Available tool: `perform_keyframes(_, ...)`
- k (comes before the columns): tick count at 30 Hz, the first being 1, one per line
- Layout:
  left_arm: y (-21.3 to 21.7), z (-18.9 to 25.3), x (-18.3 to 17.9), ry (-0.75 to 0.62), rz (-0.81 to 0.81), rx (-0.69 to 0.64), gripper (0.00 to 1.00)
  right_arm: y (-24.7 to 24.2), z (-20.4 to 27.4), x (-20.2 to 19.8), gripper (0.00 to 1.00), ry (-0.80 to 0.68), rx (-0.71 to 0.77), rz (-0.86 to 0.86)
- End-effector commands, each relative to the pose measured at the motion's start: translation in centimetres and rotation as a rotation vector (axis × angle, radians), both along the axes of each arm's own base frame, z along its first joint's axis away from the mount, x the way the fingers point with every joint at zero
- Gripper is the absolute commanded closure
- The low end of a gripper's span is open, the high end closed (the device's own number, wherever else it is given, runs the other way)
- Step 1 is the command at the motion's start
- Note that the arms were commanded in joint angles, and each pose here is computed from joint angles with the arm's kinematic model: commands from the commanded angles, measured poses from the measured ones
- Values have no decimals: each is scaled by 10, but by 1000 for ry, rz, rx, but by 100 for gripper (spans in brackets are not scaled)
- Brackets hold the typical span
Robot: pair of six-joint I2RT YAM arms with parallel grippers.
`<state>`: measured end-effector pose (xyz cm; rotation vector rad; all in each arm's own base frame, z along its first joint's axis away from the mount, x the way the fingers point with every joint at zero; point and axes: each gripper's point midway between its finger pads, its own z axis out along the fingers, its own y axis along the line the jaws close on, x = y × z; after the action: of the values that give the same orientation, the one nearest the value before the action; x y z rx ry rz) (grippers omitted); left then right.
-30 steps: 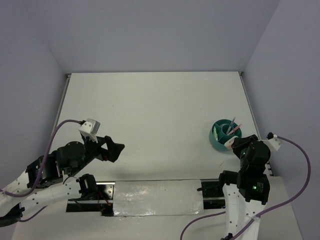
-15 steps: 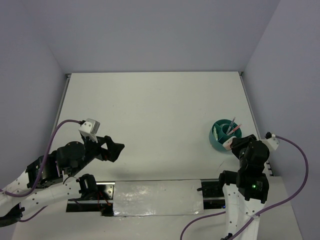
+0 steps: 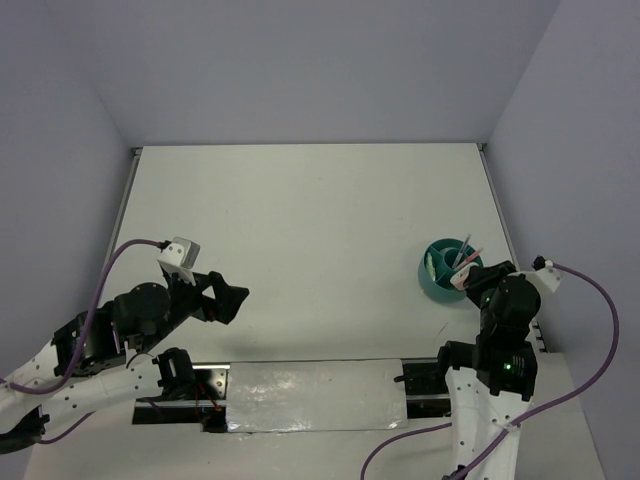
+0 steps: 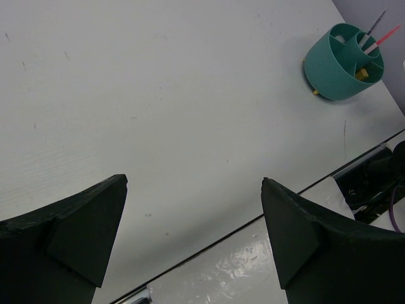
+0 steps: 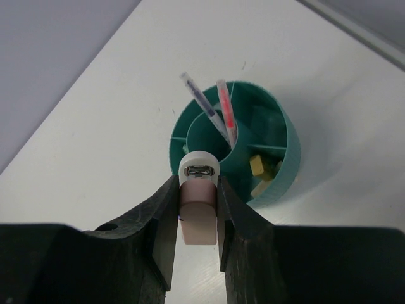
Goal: Sort the stationery into containers
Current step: Place the stapler in the storage box.
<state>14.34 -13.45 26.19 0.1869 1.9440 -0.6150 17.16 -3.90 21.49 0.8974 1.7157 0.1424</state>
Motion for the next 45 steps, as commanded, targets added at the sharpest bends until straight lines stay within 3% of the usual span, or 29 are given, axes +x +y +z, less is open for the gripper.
perform_keyframes(1, -1, 6, 1, -14, 3, -31, 1, -16, 23, 16, 100, -58, -107, -24)
perform_keyframes(5, -2, 7, 0, -16, 0, -35, 1, -36, 33, 17, 100, -35, -191, -102)
perform_keyframes(10, -1, 6, 0, -16, 3, -33, 1, -36, 32, 40, 100, 40, -228, -35)
perform_keyframes(17, 1, 12, -4, -37, -25, -65, 1, -43, 51, 53, 100, -19, -329, -20)
perform_keyframes(24, 8, 17, -6, -49, -10, -91, 1, -54, 27, 62, 100, 84, -374, -26)
perform_keyframes(32, 32, 17, -1, -35, 109, -114, 1, -85, 6, 48, 100, 198, -422, -195)
perform_keyframes(39, 36, 22, -5, -54, 93, -150, 1, -88, 10, 53, 100, 87, -475, -214)
perform_keyframes(45, 39, 32, -14, -86, 47, -214, 1, -75, 6, 77, 100, 66, -497, -85)
